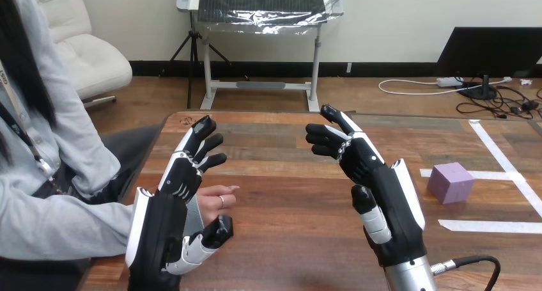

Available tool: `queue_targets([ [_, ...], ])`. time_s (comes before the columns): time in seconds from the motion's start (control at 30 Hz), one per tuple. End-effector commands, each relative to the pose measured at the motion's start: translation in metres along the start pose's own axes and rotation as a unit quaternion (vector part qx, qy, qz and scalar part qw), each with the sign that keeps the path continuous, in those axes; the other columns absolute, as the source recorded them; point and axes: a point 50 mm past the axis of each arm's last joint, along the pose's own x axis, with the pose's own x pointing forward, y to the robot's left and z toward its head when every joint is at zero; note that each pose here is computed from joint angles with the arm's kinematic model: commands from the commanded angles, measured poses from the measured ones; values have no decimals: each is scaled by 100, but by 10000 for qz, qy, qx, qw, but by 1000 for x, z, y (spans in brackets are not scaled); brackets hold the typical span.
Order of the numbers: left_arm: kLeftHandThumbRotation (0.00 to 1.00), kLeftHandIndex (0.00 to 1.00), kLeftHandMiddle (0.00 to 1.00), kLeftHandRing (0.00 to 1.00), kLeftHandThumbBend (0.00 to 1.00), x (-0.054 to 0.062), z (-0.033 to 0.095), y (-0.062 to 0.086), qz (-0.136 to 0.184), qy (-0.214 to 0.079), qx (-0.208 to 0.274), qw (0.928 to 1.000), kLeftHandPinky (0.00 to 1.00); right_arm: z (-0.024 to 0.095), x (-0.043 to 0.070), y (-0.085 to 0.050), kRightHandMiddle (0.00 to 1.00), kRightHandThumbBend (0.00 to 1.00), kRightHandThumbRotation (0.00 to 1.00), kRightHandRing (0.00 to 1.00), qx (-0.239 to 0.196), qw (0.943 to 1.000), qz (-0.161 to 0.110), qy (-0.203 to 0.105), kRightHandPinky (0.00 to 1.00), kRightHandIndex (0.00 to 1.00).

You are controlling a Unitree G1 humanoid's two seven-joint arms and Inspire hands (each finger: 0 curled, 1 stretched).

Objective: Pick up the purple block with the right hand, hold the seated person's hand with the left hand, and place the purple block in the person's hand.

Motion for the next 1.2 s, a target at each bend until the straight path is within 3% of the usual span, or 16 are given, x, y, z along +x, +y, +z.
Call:
queue_targets([
  [0.0,77,91,92,88,95,12,4,1,-98,-274,32,9996,80,10,15,-4,82,95,97,80,-121,9990,4,-440,78,89],
  [0.43,77,91,92,88,96,11,4,0,-39,-260,-3,9997,79,10,16,-5,81,95,97,79,-165,9989,43,-438,77,90],
  [0.7,76,90,92,88,92,11,5,-1,19,-284,-40,9996,79,12,18,-6,81,96,97,79,-199,9986,97,-490,77,90],
  [1.17,77,91,93,89,96,10,6,0,-2,-265,-16,9996,80,12,21,-9,81,99,95,79,-264,9983,230,-471,77,90],
])
